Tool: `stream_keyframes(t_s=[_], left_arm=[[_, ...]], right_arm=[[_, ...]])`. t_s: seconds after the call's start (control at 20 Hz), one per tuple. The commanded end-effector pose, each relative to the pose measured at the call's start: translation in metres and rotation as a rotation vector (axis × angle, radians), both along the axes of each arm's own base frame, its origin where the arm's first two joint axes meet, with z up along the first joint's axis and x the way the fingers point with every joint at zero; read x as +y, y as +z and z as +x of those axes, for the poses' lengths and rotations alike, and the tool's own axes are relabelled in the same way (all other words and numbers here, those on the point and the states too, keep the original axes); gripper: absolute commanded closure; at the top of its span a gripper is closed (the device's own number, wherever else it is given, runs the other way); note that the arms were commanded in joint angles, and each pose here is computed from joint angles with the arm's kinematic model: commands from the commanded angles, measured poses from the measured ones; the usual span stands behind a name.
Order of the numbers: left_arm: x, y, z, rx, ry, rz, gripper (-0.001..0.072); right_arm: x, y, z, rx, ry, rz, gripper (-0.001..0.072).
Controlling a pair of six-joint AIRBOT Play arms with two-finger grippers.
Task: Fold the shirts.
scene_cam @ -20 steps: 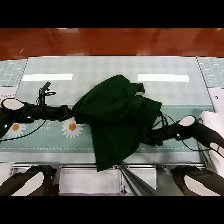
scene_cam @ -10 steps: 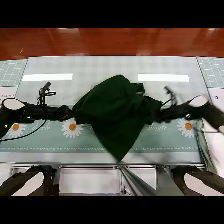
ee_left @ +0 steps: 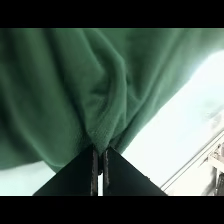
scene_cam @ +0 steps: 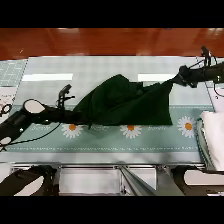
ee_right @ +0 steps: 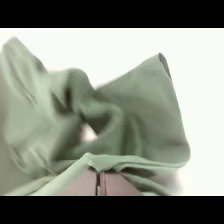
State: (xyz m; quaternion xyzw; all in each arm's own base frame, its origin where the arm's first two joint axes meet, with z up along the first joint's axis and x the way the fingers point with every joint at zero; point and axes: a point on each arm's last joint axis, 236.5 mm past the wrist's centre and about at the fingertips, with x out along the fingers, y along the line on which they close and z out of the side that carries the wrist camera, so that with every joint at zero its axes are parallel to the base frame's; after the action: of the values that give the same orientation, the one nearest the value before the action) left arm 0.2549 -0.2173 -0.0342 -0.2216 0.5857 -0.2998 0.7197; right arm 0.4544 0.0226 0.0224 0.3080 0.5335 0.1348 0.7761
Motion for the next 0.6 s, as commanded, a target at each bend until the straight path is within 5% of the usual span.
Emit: stream_keyframes(t_s=[0.0,0.05,0.1,0.15,0.25,0.4,0.55], left_arm=[[-0.02,-0.002,0.006,-0.06,0.016,0.019,0.0688],[-0.019,-0.002,0.01,-0.07,0.027,0.021,0.0687],[-0.016,-0.002,0.012,-0.07,0.038,0.021,0.0687],[-0.011,-0.002,0.016,-0.068,0.055,0.022,0.0655],[0.004,0.0,0.02,-0.041,0.071,0.023,0.0216],[0.05,0.022,0.014,0.062,0.033,0.026,0.0207],[0.123,0.042,0.041,0.05,0.259,0.003,0.0207]], right_arm=[[0.009,-0.001,0.025,0.011,-0.006,0.051,0.0689],[0.012,-0.005,0.022,0.028,0.006,0.057,0.0689],[0.014,-0.007,0.018,0.048,0.011,0.065,0.0607],[0.016,-0.006,0.012,0.072,0.022,0.076,0.0344],[0.008,0.001,-0.008,0.116,0.075,0.076,0.0297],[-0.039,0.019,-0.045,0.146,0.083,-0.01,0.0298],[-0.099,0.017,-0.079,0.158,-0.121,-0.125,0.0298]])
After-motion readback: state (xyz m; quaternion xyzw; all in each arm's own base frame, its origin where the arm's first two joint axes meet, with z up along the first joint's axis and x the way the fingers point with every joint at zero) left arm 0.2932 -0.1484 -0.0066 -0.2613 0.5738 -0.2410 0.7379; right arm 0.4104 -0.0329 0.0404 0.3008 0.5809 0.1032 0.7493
